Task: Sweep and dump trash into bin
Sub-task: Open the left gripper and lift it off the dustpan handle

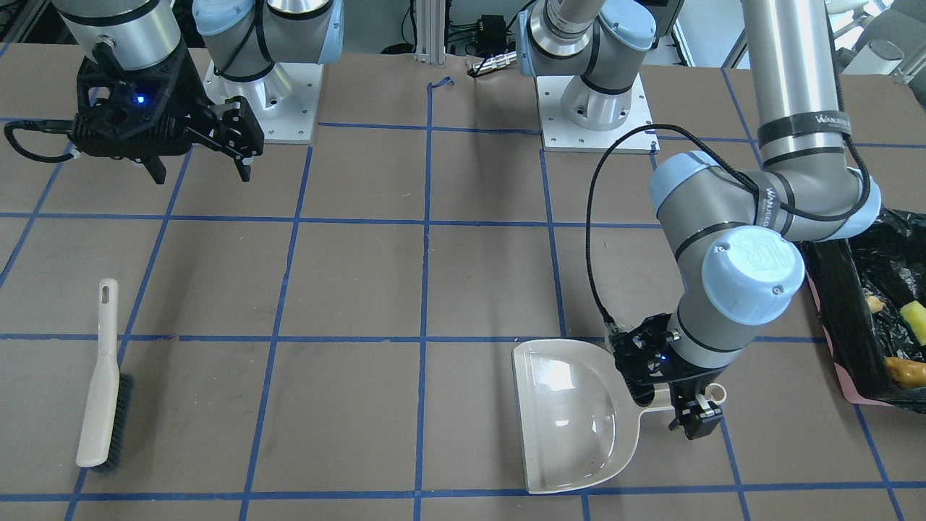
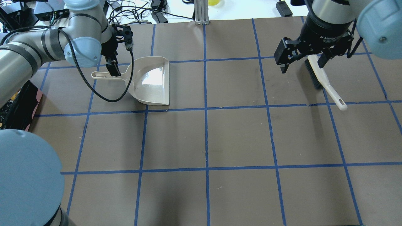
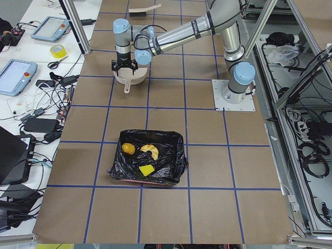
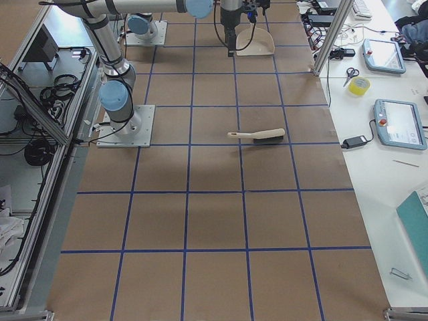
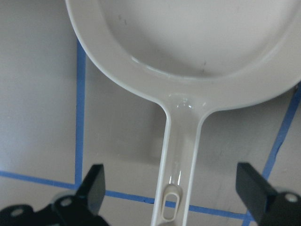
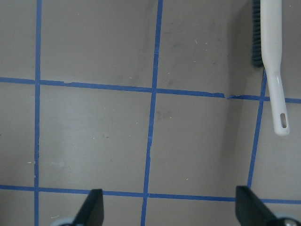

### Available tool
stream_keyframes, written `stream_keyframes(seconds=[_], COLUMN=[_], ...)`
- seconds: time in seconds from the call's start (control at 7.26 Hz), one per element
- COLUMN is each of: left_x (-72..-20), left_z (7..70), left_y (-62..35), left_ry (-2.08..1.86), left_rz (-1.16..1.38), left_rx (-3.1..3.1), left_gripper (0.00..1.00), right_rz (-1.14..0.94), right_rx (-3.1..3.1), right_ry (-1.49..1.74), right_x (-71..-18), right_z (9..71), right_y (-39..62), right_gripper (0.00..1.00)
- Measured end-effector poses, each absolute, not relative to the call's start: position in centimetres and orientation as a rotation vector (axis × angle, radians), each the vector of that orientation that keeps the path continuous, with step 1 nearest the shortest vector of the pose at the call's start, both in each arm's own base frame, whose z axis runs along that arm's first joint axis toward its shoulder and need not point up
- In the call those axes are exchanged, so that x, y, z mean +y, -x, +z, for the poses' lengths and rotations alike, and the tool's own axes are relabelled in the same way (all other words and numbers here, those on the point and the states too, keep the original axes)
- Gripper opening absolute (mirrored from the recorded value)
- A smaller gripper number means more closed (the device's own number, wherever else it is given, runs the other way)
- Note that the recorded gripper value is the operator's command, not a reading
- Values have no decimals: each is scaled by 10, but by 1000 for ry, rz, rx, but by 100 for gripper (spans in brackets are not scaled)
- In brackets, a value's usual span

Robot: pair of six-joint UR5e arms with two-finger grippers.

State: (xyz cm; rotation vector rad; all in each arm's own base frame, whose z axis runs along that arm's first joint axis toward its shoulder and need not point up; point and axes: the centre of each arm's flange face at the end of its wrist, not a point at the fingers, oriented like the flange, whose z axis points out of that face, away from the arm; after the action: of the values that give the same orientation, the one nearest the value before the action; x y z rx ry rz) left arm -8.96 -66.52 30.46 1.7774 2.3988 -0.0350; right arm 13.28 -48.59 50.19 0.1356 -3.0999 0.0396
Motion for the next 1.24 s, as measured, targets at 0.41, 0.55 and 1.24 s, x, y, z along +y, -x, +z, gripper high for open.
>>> stream_keyframes(seconds=[0.41,0.55,1.24], left_x=[-642,-633,-534], left_z=[331,341,460], left_y=[138,141,140], left_ry=[-1342,-1189,-531], left_rz=[-113,-80,71], left_rx=[2741,2846,3080], left_gripper=[100,100,100], right_rz=[38,39,43], right_rx=[-3099,-3099,-3094], right_ry=[-138,-137,-134], right_x=[-485,-485,-485], right_z=[502,502,503], right_y=[-133,-133,-131], right_gripper=[100,100,100])
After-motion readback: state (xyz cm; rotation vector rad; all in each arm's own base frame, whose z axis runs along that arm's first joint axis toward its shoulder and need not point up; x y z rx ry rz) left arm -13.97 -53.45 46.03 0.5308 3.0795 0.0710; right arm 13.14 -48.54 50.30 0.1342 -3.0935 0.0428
